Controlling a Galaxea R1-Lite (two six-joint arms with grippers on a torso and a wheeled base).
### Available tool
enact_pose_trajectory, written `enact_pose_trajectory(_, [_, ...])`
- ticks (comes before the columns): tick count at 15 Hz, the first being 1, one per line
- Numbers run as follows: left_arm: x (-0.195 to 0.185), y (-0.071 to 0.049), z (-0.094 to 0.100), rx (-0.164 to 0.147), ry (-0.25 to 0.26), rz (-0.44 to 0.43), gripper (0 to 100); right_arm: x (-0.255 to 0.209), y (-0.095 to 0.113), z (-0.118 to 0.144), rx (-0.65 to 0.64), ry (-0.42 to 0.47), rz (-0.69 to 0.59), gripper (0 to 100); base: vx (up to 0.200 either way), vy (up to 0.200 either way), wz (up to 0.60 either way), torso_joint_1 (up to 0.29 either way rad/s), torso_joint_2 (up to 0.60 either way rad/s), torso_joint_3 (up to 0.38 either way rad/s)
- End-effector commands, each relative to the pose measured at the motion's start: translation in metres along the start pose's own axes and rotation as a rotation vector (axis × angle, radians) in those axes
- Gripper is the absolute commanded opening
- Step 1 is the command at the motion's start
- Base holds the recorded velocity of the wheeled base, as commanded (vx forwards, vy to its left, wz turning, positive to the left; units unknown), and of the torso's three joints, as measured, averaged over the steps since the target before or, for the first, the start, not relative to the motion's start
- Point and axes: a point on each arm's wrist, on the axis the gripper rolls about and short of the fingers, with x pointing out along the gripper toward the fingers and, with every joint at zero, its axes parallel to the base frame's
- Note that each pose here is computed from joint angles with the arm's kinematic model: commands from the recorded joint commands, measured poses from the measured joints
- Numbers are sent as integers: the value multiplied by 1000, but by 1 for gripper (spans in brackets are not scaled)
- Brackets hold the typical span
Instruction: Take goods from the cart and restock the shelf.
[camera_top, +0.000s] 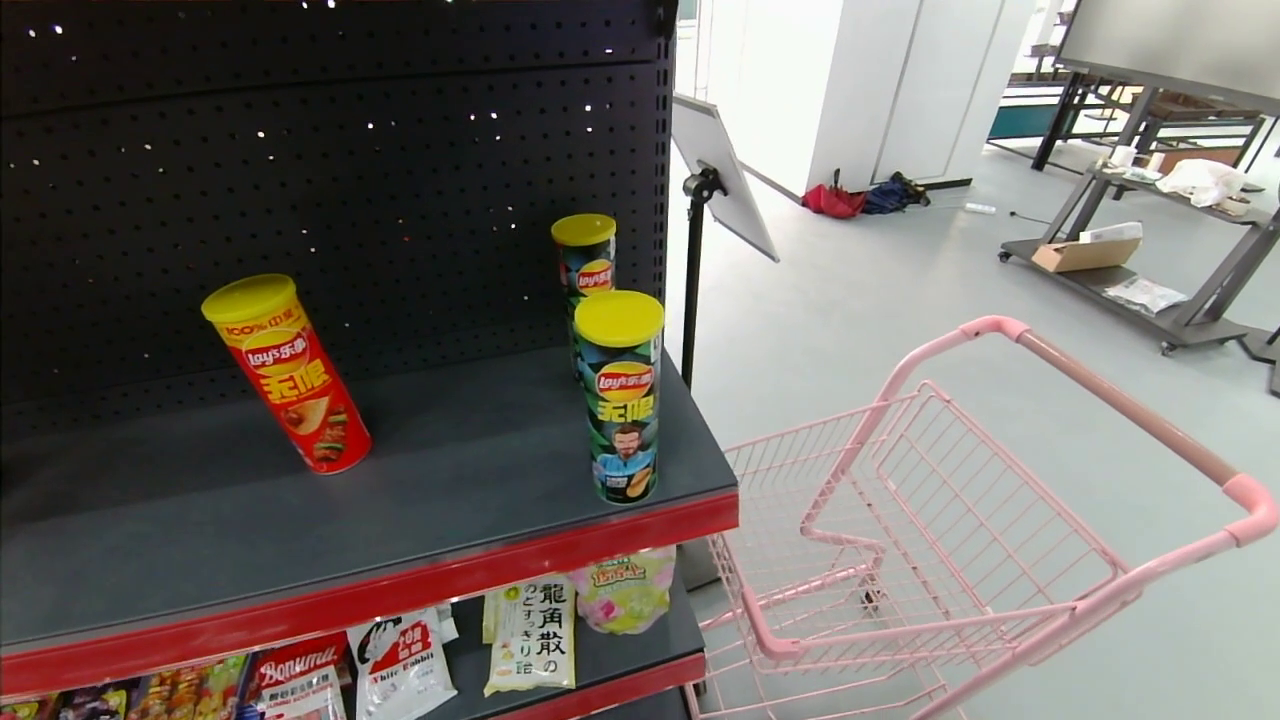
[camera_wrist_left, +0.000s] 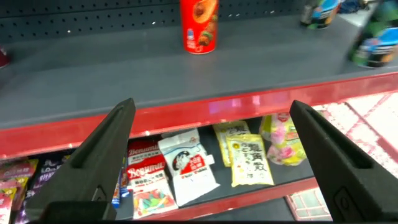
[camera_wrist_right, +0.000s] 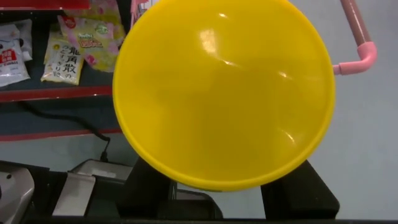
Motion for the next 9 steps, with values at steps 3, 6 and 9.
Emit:
enact_pose_trajectory(3, [0,0,0,0,0,0,100,2,0,0,-3,7,1,0,0,200,0,14,12,1])
enact_pose_trajectory(6, [0,0,0,0,0,0,100,4,1,-2,-6,16,2,0,0,200,0,4,1,1])
enact_pose_trajectory(9, [0,0,0,0,0,0,100,5,1,-3,-6,19,3,0,0,200,0,-1,1,6])
